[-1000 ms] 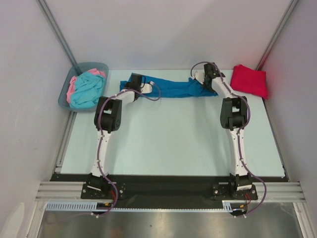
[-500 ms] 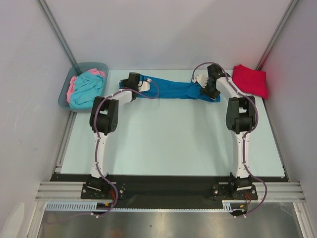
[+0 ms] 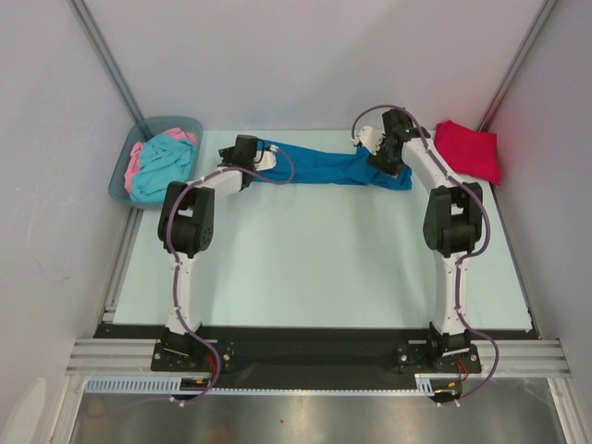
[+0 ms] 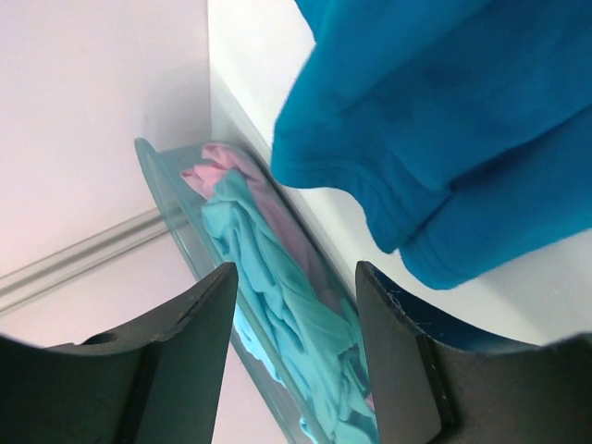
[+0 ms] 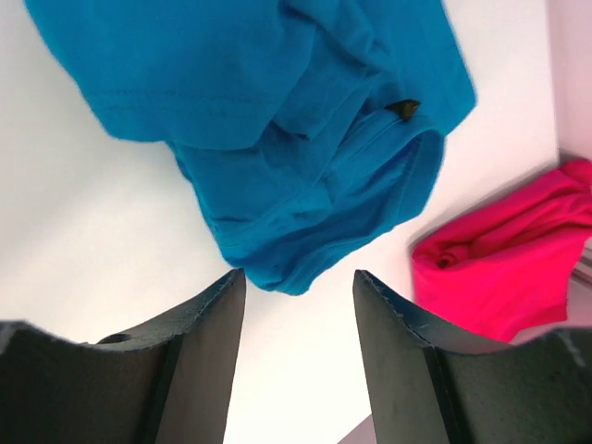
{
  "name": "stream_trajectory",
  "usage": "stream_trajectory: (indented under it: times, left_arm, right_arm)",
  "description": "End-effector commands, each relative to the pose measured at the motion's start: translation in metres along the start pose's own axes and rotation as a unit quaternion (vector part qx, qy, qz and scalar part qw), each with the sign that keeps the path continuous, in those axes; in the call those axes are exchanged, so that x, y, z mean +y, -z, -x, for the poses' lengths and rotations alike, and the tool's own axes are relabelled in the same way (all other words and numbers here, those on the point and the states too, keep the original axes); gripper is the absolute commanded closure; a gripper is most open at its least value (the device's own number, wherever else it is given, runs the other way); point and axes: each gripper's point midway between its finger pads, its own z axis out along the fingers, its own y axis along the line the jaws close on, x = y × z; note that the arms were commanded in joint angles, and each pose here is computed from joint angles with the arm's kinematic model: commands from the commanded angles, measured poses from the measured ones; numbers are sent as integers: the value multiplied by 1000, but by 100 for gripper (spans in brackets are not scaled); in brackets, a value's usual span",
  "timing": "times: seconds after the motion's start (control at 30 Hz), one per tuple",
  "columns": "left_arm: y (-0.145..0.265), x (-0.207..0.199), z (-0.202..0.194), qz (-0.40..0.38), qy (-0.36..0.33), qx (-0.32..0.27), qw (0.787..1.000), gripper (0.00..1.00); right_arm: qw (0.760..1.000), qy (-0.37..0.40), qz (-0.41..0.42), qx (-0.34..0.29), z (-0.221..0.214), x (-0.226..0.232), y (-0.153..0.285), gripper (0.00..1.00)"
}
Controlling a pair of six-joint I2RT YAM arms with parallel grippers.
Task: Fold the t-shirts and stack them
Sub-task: Flatten the tshirt out
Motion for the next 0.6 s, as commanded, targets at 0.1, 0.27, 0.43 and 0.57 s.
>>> stream_trajectory:
  times: [0.1,0.27,0.43,0.57]
  left_arm:
    - [22,23,-5,27,41,-1,999,40]
    - [26,21,-2,26,40,-4,999,40]
    - [29,23,-4,29,36,-1,999,40]
    - [31,23,-6,29,34,2,999,40]
  right_arm:
    - [993,-35,-101,-40,25,-49,13,45]
    - [975,-159,-146,-59,21,-91,0,47]
    - [962,-240,-105,-75,23,-74,-12,47]
    - [960,-261,-76,-68,19,-57,-24,48]
